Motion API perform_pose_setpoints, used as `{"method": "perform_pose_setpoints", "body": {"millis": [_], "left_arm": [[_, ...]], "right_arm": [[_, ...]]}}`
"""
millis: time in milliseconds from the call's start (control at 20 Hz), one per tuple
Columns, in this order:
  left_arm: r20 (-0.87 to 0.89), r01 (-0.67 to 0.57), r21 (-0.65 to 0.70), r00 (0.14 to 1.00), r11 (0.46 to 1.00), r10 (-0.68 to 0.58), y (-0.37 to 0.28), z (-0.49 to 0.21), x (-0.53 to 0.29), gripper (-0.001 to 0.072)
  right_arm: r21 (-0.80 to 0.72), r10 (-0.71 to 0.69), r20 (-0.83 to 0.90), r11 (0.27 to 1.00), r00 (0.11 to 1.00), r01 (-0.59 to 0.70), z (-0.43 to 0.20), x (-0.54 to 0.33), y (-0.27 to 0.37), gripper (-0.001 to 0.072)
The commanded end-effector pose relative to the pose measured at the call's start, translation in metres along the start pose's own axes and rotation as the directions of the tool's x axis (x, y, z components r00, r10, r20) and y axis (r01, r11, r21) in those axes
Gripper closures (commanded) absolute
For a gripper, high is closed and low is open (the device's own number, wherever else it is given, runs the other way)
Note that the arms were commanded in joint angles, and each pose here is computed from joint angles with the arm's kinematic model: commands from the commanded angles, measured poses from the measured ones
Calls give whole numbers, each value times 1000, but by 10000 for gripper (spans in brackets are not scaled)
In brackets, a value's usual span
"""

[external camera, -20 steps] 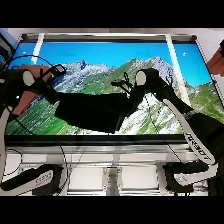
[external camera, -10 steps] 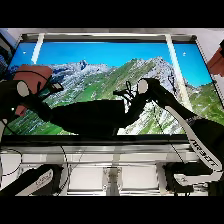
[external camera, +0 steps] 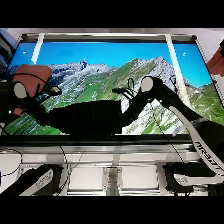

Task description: Fold the clothes and pants, and hang the long-sleeved shirts on hangers.

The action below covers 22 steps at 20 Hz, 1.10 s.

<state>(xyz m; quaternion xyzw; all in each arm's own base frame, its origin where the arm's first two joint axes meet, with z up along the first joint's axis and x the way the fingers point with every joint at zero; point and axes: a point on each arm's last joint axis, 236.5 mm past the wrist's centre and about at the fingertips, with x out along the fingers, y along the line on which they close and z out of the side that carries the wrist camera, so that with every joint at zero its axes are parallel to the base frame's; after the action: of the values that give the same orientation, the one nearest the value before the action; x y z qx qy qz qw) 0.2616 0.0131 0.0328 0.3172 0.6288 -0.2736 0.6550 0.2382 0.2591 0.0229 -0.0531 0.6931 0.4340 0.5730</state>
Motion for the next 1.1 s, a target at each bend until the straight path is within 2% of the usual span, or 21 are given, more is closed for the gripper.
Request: {"method": "perform_pose_setpoints", "body": {"millis": [0, 100, 150, 200, 250, 300, 350, 400, 500, 550, 750, 1050], "left_arm": [[-15, -67, -14, 998, 998, 67, -3, -22, -25, 484], [8, -124, -87, 992, 988, 125, 0, -37, -43, 495], [24, -152, -141, 987, 978, 157, 4, -45, -50, 494], [46, -196, -214, 976, 957, 211, 14, -52, -59, 492], [72, -241, -293, 959, 925, 273, 26, -57, -68, 469], [94, -274, -378, 939, 885, 331, 38, -61, -76, 421], [119, -282, -471, 919, 836, 376, 47, -62, -83, 358], [144, -262, -560, 903, 786, 404, 54, -61, -87, 330], [206, -170, -671, 892, 721, 402, 58, -53, -89, 329], [234, -131, -693, 889, 709, 393, 58, -48, -89, 328], [281, -68, -696, 890, 715, 358, 55, -35, -85, 329], [270, -52, -695, 905, 717, 327, 59, -34, -74, 329]], "right_arm": [[-4, -21, 88, 1000, 996, 21, 3, -30, -4, 309], [23, -53, 127, 998, 990, 50, 1, -46, -17, 307], [42, -61, 151, 998, 987, 55, 3, -52, -24, 261], [52, -77, 192, 996, 978, 68, 11, -56, -32, 161], [41, -101, 249, 995, 963, 94, 24, -61, -39, 97], [28, -131, 322, 991, 938, 128, 41, -66, -47, 27], [25, -150, 389, 988, 909, 153, 59, -71, -54, 28], [33, -165, 437, 985, 884, 167, 75, -72, -63, 28], [61, -166, 464, 986, 870, 156, 98, -54, -86, 28], [73, -153, 449, 988, 880, 135, 103, -39, -96, 28], [121, -51, 354, 993, 934, 8, 106, 30, -121, 25], [167, 32, 364, 981, 931, -99, 119, 65, -124, 40]]}}
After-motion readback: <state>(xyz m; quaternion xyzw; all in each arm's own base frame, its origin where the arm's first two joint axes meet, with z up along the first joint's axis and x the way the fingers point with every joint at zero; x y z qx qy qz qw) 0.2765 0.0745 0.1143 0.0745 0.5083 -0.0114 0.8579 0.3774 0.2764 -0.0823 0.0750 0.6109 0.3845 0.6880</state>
